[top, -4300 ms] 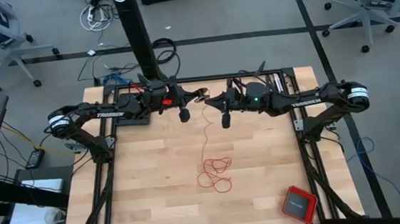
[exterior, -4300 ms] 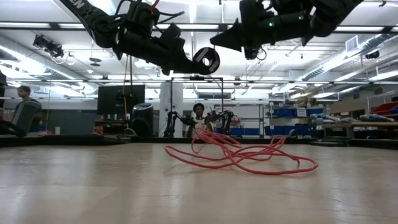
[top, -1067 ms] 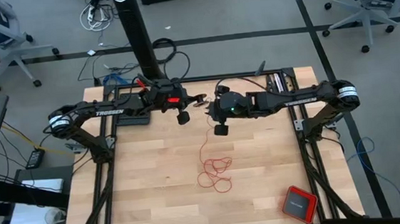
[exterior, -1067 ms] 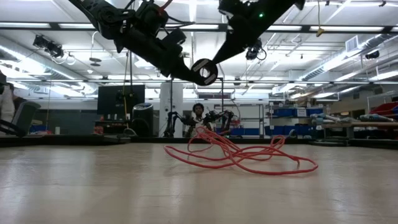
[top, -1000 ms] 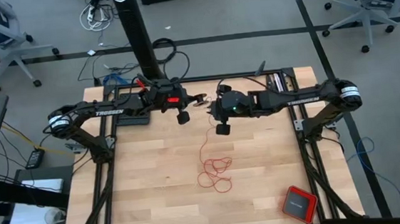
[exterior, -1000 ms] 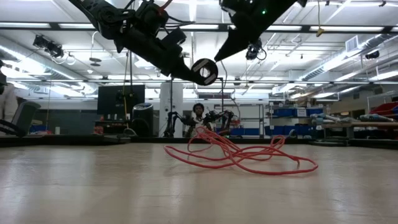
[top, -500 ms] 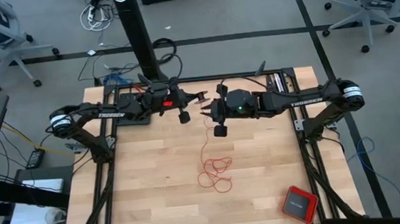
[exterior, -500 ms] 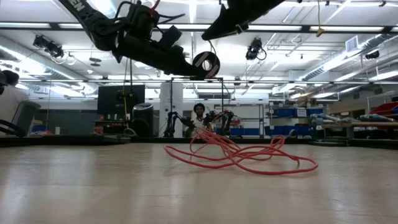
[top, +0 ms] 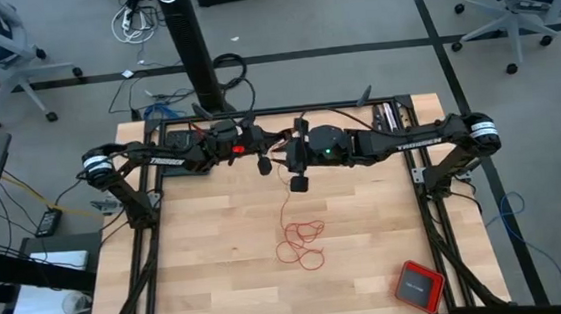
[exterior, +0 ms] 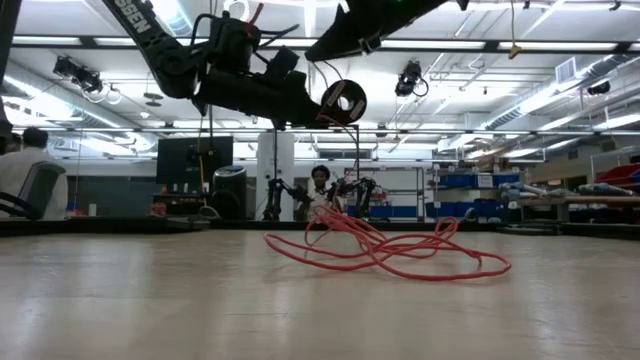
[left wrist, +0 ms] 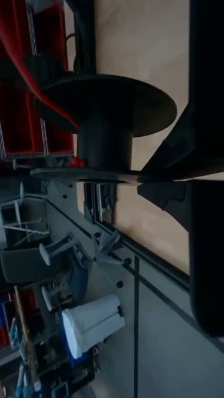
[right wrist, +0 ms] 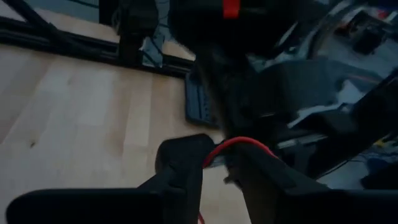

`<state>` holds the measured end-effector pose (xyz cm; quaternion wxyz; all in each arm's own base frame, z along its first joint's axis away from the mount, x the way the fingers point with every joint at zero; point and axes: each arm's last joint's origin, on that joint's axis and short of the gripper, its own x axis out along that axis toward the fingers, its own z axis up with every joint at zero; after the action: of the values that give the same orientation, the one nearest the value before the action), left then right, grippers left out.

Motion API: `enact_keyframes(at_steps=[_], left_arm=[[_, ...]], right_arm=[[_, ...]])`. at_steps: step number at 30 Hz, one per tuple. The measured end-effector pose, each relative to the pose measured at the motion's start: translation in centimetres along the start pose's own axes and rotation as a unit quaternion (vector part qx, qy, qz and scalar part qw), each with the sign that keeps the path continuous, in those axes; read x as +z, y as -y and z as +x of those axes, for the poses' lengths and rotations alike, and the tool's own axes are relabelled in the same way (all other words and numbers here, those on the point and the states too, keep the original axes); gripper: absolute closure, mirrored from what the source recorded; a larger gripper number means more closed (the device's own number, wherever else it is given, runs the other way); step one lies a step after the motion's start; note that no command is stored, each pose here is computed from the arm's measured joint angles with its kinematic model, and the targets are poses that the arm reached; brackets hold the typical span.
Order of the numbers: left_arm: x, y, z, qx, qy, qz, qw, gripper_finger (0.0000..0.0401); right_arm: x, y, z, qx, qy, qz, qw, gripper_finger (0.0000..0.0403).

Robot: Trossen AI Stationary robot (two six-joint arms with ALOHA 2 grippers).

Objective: Coil cords
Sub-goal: Coil the red wire onto the spool

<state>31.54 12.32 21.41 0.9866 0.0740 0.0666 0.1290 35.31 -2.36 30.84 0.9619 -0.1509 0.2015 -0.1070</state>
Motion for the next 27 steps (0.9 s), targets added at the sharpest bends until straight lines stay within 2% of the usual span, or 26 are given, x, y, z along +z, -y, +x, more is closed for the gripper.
enact_keyframes(at_steps=[3, 7, 12, 15, 21, 23, 27], left_arm=[[0.0, 0.0, 0.0, -0.002, -0.002, -0.005, 1.0, 0.04], [0.1, -0.6, 0.2, -0.002, -0.022, -0.043, 0.999, 0.04], [0.5, -0.9, 0.8, -0.014, -0.074, -0.032, 0.997, 0.04], [0.6, -0.9, 0.8, -0.018, -0.076, -0.017, 0.997, 0.04], [0.8, -1.0, 0.9, -0.016, -0.062, 0.017, 0.998, 0.04], [1.0, -0.9, 0.9, -0.017, -0.055, 0.026, 0.998, 0.04], [1.1, -0.6, 0.9, -0.043, -0.047, 0.028, 0.998, 0.04]], right_arm=[[-0.4, 0.1, 0.3, 0.021, -0.008, 0.011, 1.0, 0.0307], [-1.0, 0.2, 0.2, 0.015, -0.042, 0.027, 0.999, 0.0307], [-0.9, -0.4, -0.8, 0.024, -0.109, 0.048, 0.993, 0.0305], [-0.4, -0.6, -1.4, 0.035, -0.096, 0.061, 0.993, 0.0305], [1.6, -1.1, -2.2, 0.094, -0.011, 0.078, 0.992, 0.0306], [1.6, -1.1, -2.2, 0.096, -0.012, 0.087, 0.992, 0.0305], [0.6, -0.7, -2.8, 0.088, -0.066, 0.101, 0.989, 0.0305]])
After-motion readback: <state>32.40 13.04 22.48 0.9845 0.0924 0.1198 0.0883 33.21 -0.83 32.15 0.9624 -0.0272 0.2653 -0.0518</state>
